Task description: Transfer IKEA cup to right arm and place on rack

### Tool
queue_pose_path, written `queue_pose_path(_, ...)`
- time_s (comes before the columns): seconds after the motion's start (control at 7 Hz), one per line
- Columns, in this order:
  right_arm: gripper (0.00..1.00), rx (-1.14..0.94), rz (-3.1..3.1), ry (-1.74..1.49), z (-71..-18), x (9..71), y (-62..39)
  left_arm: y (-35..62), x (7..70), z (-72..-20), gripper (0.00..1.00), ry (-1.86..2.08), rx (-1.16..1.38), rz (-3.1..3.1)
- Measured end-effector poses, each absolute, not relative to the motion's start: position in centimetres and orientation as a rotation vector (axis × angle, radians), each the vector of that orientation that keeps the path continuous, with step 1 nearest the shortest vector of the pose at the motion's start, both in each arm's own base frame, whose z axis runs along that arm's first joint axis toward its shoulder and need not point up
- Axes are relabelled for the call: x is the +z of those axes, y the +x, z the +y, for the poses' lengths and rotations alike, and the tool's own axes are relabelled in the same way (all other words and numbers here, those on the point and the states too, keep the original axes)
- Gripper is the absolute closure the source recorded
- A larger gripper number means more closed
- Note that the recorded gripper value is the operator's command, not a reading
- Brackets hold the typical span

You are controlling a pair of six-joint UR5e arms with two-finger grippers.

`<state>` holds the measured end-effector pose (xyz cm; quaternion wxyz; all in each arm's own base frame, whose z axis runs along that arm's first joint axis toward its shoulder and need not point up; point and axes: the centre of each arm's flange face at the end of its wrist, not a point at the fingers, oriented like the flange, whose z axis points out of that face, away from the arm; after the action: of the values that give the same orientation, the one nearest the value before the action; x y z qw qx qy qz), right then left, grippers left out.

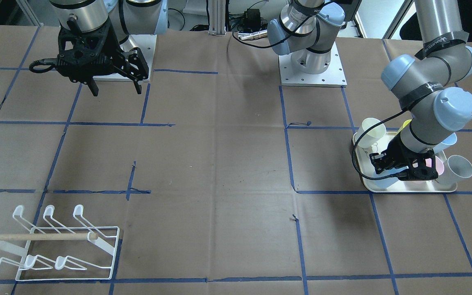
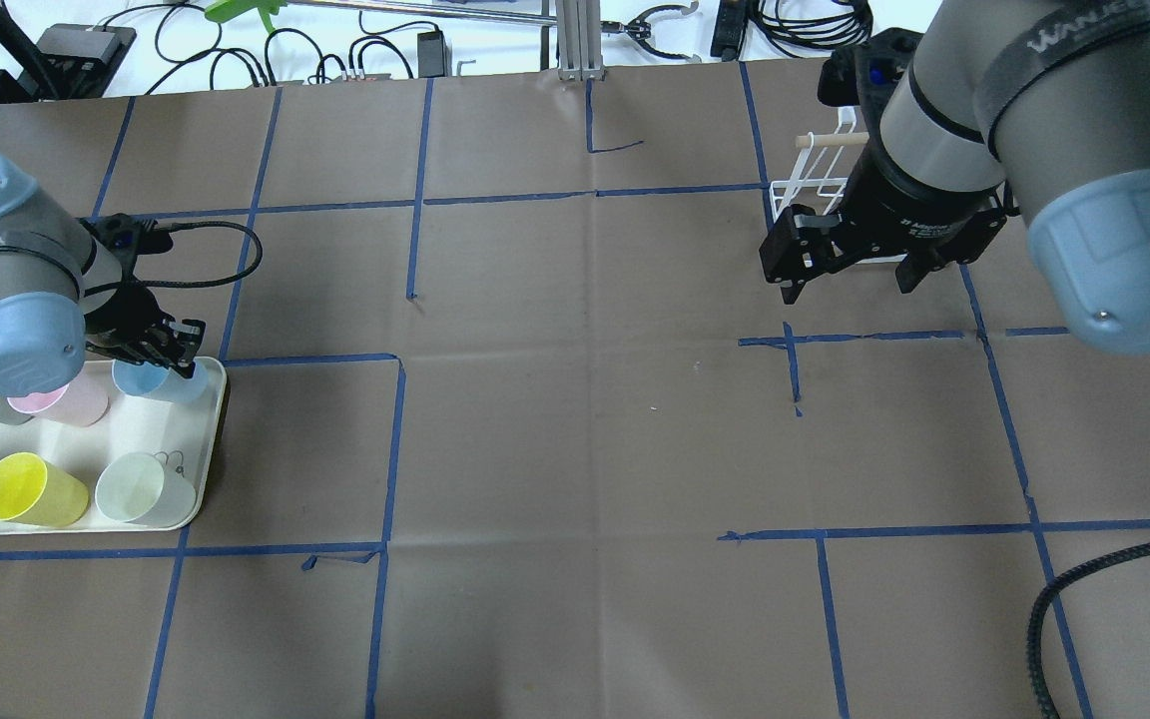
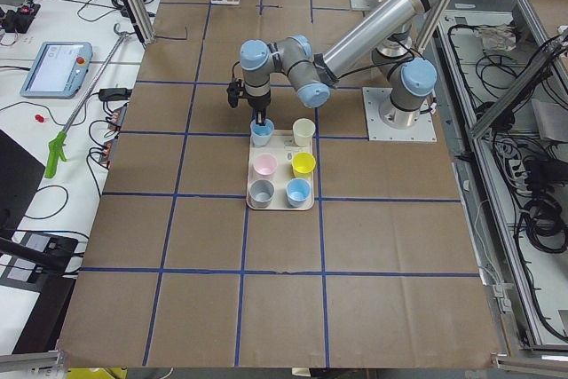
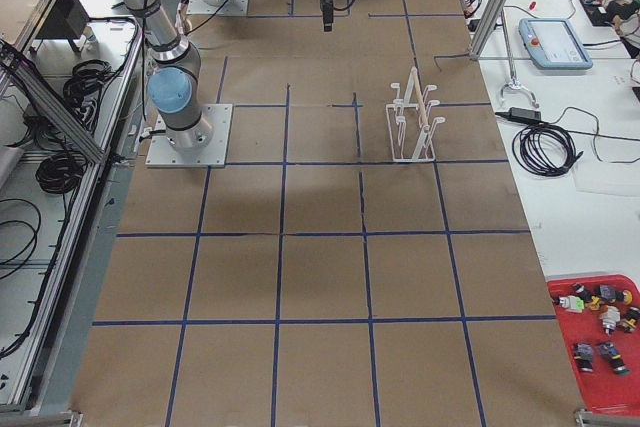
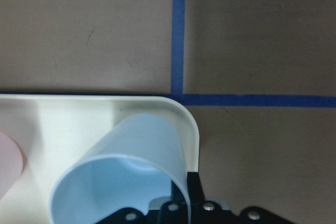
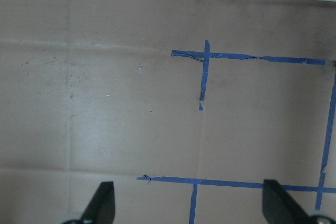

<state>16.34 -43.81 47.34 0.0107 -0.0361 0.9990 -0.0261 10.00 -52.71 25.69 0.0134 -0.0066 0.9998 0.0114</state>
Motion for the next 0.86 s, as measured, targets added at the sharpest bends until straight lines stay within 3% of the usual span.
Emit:
queue_pose_path(0.29,0.00,-0.114,3.115,-0.110,-44.2,47.4,16.4,9.7,31.7,-54.1,1.00,0.006,0.040,3.113)
queue_pose_path(0.86,0.00,-0.410,3.075,-0.062,-46.0,48.9,16.6,7.4,43.9,-56.1,1.00,0.084,0.087,3.124)
